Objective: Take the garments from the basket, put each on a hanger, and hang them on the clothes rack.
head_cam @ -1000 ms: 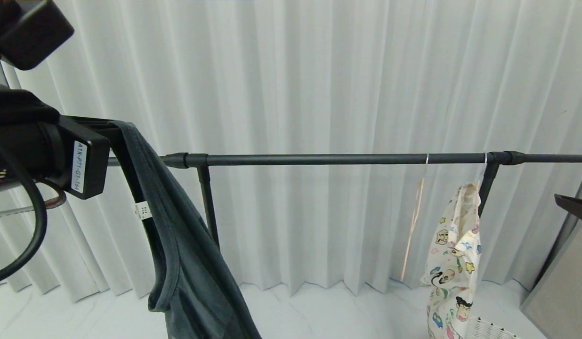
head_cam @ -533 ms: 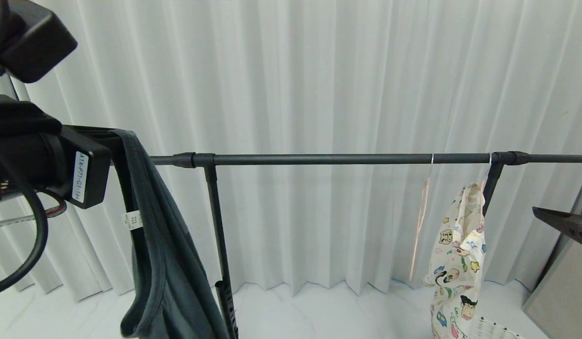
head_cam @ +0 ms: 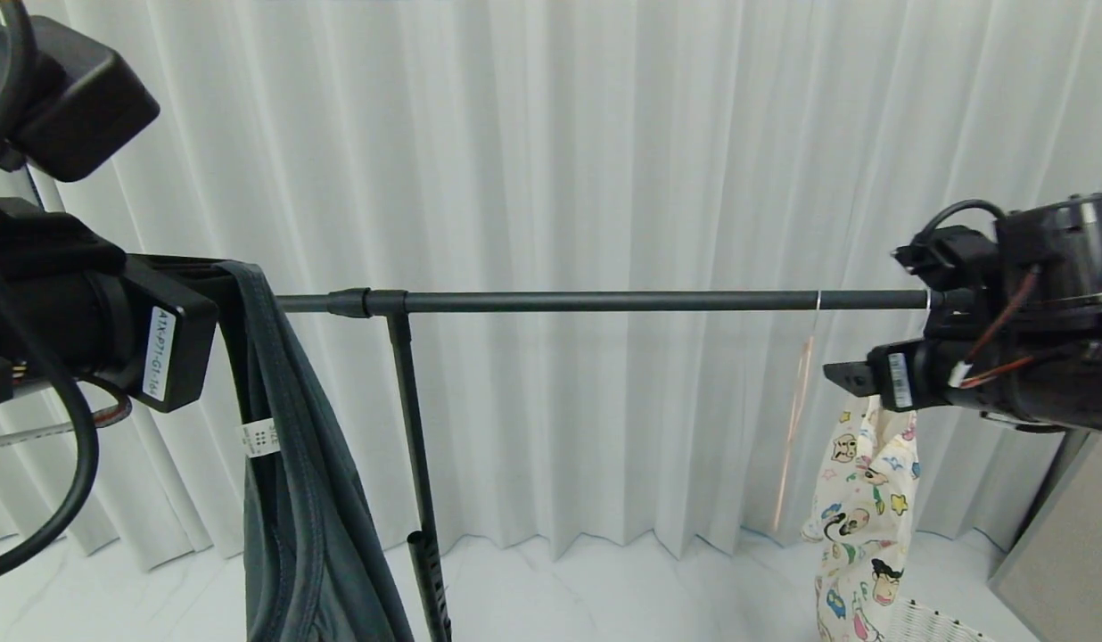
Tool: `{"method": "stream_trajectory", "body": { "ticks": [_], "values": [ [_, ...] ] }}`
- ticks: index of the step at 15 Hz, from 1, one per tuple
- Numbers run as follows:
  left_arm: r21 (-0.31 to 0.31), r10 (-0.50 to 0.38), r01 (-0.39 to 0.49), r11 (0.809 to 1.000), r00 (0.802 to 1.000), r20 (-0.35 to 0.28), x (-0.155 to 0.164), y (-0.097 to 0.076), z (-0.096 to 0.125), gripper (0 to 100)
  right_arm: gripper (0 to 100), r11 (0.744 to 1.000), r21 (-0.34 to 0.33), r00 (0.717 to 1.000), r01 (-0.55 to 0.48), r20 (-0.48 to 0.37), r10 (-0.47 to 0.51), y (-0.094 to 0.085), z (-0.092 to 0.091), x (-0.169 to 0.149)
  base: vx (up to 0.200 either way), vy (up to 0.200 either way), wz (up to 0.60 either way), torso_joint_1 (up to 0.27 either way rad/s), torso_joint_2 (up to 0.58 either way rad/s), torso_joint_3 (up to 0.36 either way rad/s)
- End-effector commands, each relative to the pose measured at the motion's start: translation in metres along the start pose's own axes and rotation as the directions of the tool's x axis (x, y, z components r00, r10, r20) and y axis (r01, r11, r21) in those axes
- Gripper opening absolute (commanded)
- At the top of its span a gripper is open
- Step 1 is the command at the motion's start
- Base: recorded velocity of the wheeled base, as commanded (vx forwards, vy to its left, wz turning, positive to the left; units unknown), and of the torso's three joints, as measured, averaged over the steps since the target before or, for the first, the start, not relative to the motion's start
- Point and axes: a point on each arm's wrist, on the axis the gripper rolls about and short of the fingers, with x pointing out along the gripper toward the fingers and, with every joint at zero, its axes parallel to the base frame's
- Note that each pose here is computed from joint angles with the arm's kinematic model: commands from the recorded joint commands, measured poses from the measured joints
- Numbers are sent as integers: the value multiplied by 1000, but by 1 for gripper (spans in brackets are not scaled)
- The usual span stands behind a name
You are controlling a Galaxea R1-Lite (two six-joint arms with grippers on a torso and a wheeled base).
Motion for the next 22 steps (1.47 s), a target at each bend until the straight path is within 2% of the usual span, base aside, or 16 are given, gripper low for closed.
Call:
{"method": "stream_trajectory", "body": {
  "ticks": [1, 4, 6, 11, 16, 22],
  "values": [
    [0, 1, -1, 1000, 1000, -3, 1, 0, 0, 0, 100, 997, 54, 996, 50, -83, -45, 43, -3, 63, 0, 0, 0, 0, 0, 0],
    [-4, 16, -16, 1000, 1000, -14, 3, 2, -1, 0, 100, 995, 41, 984, 86, -159, -79, 41, -10, 78, 0, 0, 0, 0, 0, 0],
    [-13, 14, -14, 1000, 1000, -26, 5, 1, -4, 0, 100, 991, 82, 978, 106, -186, -90, 41, -15, 83, 0, 0, 0, 0, 0, 0],
    [-10, 6, -6, 1000, 999, -45, 9, -2, -7, 0, 100, 972, 118, 952, 202, -259, -166, 28, -24, 88, 0, 0, 0, 0, 0, 0],
    [-9, 5, -5, 1000, 999, -47, 11, -3, -7, 0, 100, 958, 135, 934, 255, -291, -207, 13, -27, 92, 0, 0, 0, 0, 0, 0],
    [-9, 4, -4, 1000, 999, -47, 11, -3, -6, 0, 100, 954, 160, 936, 254, -290, -201, 13, -26, 92, 0, 0, 0, 0, 0, 0]
  ]
}}
